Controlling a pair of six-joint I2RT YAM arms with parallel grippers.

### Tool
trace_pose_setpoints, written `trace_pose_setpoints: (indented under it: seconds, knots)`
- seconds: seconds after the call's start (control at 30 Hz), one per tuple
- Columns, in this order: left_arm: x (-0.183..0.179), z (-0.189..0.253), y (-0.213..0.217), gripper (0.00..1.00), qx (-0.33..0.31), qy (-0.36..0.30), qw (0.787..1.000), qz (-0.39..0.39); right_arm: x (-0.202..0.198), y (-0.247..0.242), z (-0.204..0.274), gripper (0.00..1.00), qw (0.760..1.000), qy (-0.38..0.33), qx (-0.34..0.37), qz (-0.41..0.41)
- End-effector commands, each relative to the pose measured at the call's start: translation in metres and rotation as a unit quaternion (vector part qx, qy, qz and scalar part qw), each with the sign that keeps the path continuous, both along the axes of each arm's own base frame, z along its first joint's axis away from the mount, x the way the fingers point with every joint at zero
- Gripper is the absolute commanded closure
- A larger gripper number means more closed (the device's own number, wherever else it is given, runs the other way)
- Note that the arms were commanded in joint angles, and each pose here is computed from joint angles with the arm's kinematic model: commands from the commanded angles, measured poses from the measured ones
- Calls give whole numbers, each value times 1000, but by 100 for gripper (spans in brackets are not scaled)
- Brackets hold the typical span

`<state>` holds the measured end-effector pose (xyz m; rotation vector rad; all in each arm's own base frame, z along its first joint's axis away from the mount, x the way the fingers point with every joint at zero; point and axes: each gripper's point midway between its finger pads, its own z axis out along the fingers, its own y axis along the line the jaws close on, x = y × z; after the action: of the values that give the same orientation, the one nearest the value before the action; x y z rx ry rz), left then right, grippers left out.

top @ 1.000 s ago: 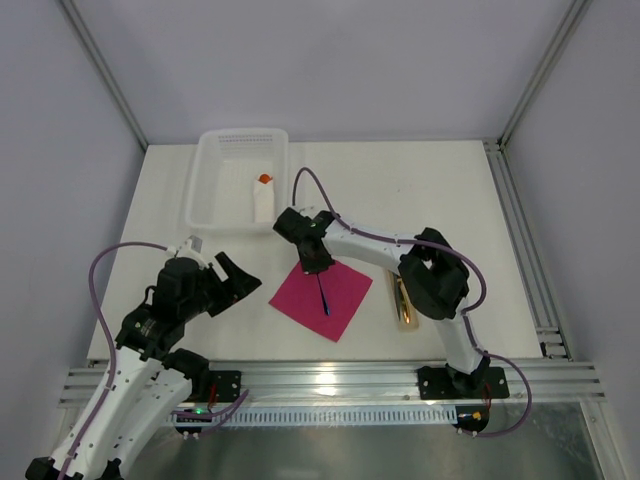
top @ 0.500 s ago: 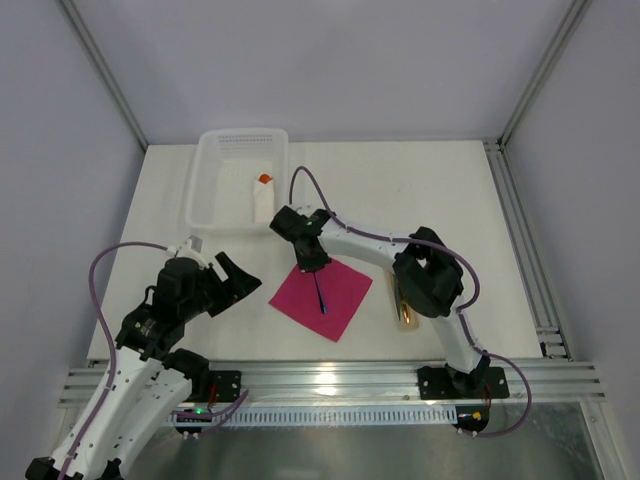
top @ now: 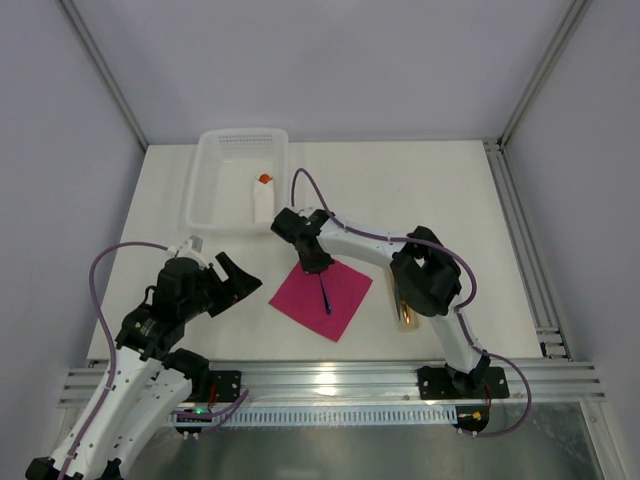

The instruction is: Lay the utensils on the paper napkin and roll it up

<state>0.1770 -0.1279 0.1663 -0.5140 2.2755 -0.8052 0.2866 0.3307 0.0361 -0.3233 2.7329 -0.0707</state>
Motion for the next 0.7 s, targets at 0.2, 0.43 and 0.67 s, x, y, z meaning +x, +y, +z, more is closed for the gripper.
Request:
trace_pose_setpoints:
  seconds: [0.2,0.43,0.67]
  knots:
    - [2,11,-2,19,-2,-16,1000,-11,10,-4,7,96,1000,-15,-5,-8]
    - [2,11,-3,19,-3,-16,1000,-13,12,-4,0,96,1000,-7,-5,-7]
    - [2,10,-3,19,-3,-15,1000,-14,10,-1,-5,96,1000,-1,-1,-2]
